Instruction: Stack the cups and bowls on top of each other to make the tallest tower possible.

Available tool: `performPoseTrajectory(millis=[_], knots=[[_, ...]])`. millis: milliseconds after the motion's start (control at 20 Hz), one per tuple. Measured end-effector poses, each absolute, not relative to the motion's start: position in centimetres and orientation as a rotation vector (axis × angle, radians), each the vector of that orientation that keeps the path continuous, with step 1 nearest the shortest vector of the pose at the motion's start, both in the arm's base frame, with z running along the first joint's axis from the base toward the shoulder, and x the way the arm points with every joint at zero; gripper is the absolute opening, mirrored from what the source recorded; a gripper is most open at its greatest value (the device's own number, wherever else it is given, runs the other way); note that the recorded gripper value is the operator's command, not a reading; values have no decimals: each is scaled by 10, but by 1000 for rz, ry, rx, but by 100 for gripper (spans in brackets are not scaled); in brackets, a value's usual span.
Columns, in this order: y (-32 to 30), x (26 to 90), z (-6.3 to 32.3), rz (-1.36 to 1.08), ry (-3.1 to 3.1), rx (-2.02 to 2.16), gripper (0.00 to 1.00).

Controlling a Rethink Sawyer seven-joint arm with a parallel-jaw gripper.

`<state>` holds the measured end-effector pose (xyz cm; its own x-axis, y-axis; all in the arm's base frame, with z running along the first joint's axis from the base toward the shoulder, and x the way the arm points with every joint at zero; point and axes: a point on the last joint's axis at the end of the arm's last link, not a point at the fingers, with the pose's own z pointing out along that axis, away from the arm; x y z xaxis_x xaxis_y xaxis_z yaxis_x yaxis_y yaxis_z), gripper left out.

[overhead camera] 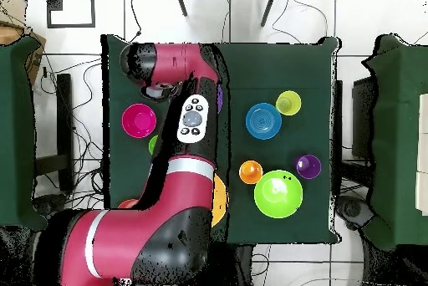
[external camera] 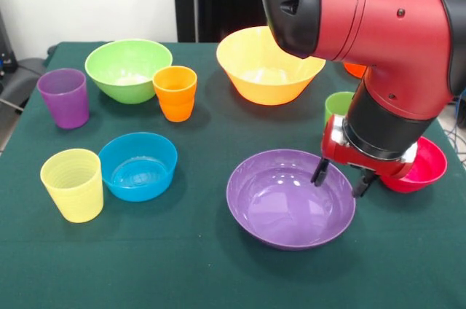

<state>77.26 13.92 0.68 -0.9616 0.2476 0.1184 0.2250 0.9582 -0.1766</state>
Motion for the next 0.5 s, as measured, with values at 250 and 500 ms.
performPoseTrajectory(millis=[250, 500], knots=[[138, 769, 7, 244, -2965, -365, 100], [132, 760, 16, 243, -2964, -384, 100]])
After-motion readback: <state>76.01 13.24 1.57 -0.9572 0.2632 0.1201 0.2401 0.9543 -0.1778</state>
